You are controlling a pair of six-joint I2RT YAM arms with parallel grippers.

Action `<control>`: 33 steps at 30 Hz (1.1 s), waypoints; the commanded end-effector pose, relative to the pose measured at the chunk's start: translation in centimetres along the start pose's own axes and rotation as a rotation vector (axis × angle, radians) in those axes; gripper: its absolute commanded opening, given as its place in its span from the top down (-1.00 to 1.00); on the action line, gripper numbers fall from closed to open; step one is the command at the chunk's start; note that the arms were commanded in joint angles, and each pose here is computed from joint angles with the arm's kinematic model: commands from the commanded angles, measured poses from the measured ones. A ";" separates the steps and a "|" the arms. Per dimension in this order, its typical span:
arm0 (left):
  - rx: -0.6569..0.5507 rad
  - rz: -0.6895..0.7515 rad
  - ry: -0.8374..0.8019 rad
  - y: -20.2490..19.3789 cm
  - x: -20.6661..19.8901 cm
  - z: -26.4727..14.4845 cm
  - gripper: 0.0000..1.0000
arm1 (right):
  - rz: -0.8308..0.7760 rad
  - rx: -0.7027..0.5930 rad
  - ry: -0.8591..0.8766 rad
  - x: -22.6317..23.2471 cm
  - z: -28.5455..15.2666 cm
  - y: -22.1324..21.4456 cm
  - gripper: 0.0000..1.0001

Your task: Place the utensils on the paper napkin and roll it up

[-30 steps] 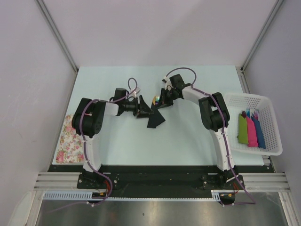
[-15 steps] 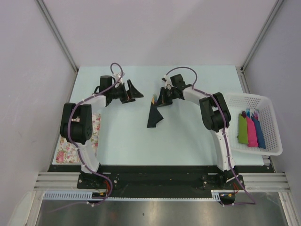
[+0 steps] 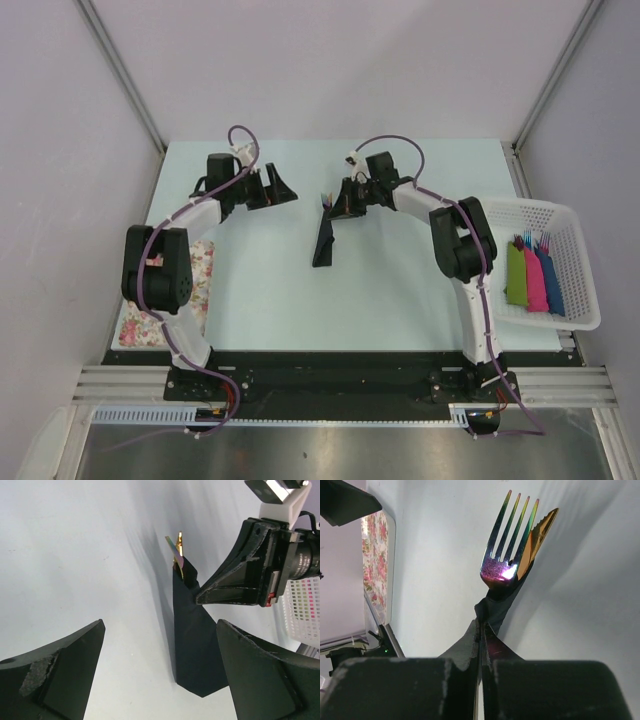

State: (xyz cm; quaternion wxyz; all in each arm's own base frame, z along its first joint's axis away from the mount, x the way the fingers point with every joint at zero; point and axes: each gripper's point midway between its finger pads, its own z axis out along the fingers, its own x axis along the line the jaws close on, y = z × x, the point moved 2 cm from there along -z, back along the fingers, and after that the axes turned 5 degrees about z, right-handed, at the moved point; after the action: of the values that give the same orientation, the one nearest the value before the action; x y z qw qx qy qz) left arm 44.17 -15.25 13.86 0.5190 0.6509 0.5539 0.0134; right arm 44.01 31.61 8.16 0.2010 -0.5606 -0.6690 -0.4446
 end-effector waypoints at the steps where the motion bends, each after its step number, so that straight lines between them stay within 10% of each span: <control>1: -0.110 0.048 0.024 2.9 -0.6 -1.6 -0.99 | -0.093 -0.082 0.107 4.6 -2.8 2.7 1.00; 24: -0.432 0.318 0.138 8.6 -1.8 -8.7 -0.99 | -0.277 -0.118 0.244 10.9 -7.3 2.7 1.00; 33: -0.368 0.434 -0.077 8.8 -3.8 -11.3 -0.99 | -0.354 -0.123 0.313 14.2 -9.8 2.4 1.00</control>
State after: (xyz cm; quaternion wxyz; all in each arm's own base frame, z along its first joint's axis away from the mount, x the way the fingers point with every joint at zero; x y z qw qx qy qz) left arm 44.14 -8.52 24.24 0.6021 0.6333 0.4452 0.1954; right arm 41.21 31.58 19.02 0.2011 -0.4458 -0.6850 -0.5399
